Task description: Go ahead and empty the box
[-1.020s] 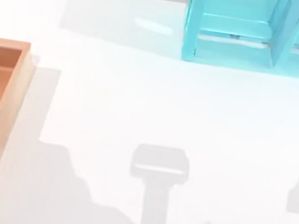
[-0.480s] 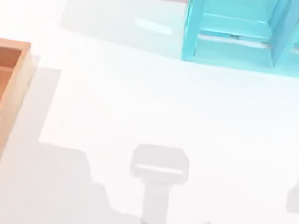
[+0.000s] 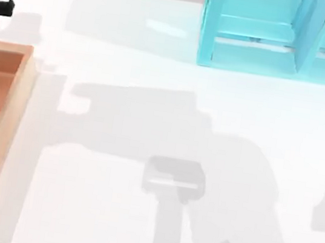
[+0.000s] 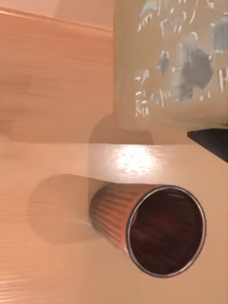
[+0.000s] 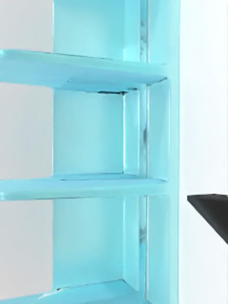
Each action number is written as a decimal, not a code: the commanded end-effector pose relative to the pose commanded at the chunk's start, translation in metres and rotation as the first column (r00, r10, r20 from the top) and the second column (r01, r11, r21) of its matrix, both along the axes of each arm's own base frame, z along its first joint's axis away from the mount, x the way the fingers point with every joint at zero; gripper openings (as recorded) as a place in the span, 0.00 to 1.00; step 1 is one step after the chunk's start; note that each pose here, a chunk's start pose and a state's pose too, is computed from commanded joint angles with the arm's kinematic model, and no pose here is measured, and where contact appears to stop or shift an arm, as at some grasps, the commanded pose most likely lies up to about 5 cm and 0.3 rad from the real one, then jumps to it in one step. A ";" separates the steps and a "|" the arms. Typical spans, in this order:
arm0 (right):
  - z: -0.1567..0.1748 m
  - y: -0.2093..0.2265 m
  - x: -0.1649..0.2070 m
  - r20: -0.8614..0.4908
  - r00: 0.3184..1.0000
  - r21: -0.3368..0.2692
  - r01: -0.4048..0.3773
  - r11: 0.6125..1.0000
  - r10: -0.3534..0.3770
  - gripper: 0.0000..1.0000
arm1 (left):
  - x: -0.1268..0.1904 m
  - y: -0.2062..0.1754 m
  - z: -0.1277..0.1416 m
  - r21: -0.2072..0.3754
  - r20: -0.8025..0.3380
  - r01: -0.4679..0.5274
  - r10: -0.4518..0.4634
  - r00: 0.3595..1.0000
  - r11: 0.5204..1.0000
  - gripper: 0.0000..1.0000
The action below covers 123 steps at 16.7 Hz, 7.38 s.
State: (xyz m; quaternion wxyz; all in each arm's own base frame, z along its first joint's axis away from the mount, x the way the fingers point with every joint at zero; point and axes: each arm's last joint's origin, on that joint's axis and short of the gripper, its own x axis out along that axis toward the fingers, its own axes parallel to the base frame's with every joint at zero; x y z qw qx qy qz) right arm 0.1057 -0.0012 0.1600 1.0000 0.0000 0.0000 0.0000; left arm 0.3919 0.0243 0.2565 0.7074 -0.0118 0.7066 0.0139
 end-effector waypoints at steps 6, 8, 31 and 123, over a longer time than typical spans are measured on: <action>0.000 0.000 0.000 0.000 1.000 0.000 0.000 1.000 0.000 1.00 | 0.066 -0.147 -0.053 -0.006 0.008 0.001 -0.001 1.000 1.000 0.00; 0.000 0.000 0.000 0.000 1.000 0.000 0.000 1.000 0.000 1.00 | 0.068 -0.180 -0.068 -0.004 0.003 -0.002 0.002 1.000 1.000 0.00; 0.000 0.000 0.000 0.000 1.000 0.000 0.000 1.000 0.000 1.00 | 0.068 -0.193 -0.120 -0.003 0.001 -0.003 0.003 1.000 1.000 0.38; 0.000 0.000 0.000 0.000 1.000 0.000 0.000 1.000 0.000 1.00 | -0.032 0.050 -0.098 0.003 0.001 0.089 -0.089 0.996 0.996 0.00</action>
